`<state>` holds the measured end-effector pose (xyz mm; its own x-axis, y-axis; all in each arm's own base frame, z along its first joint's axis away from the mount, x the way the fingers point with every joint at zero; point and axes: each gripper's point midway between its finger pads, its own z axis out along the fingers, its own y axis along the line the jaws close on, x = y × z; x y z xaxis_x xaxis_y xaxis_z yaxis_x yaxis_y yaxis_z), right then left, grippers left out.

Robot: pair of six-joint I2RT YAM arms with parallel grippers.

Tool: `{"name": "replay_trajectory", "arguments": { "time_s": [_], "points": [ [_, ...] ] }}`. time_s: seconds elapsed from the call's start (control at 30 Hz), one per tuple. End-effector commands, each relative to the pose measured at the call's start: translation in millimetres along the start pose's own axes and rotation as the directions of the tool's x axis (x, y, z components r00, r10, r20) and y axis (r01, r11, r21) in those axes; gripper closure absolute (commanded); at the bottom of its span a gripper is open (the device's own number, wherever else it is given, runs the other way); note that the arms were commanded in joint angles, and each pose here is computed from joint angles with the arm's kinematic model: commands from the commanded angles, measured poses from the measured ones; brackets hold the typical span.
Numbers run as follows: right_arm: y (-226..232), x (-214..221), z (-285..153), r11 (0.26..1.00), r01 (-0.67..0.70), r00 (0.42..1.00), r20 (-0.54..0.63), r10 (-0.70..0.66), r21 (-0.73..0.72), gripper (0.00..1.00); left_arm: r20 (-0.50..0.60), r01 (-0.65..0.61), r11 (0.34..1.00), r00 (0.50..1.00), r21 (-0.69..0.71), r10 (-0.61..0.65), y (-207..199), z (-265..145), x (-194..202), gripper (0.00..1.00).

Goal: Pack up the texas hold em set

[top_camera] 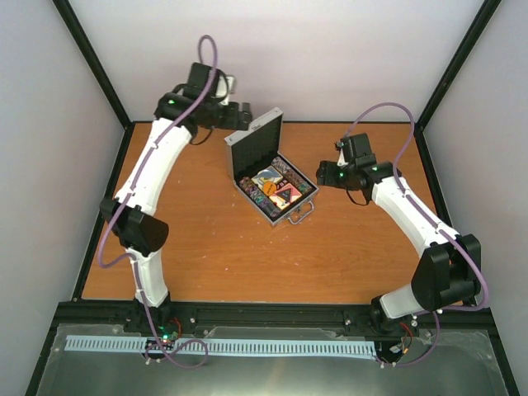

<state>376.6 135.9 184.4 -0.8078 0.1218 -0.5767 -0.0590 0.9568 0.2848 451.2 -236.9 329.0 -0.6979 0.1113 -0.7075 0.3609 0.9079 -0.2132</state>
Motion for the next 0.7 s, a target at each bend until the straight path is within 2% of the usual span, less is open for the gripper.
{"name": "replay_trajectory", "arguments": {
  "time_s": [0.0, 0.1, 0.23, 0.4, 0.5, 0.67],
  "points": [
    [3.2, 3.7, -6.9, 0.999, 0.012, 1.000, -0.004, -0.012, -0.042, 0.22, -0.046, 0.103, 0.993, 0.993, -0.061, -0.106, 38.7, 2.7, 13.6, 0.00],
    [9.3, 4.4, -4.6, 0.997, 0.012, 1.000, -0.016, -0.013, -0.078, 0.20, -0.032, 0.147, 0.987, 0.988, -0.061, -0.150, 56.6, 13.4, 9.9, 0.00],
    [14.2, 1.2, -3.6, 0.995, 0.027, 0.999, -0.021, -0.029, -0.098, 0.18, -0.077, 0.192, 0.981, 0.979, 0.039, -0.189, 57.9, 34.3, 17.1, 0.00],
    [15.9, -1.8, -2.2, 0.992, 0.039, 0.999, -0.020, -0.042, -0.124, 0.14, -0.156, 0.203, 0.933, 0.974, 0.297, -0.163, 16.5, 46.5, 41.7, 0.00],
    [13.2, -0.5, 1.0, 0.987, 0.039, 0.999, -0.028, -0.044, -0.158, 0.12, -0.193, 0.182, 0.906, 0.974, 0.381, -0.115, -7.3, 45.6, 64.7, 0.00],
    [-2.4, 5.4, 13.4, 0.980, 0.009, 0.998, -0.055, -0.021, -0.200, 0.12, -0.356, 0.156, 0.847, 0.934, 0.508, 0.042, -74.5, 51.5, 142.2, 0.00]
  ]
}}
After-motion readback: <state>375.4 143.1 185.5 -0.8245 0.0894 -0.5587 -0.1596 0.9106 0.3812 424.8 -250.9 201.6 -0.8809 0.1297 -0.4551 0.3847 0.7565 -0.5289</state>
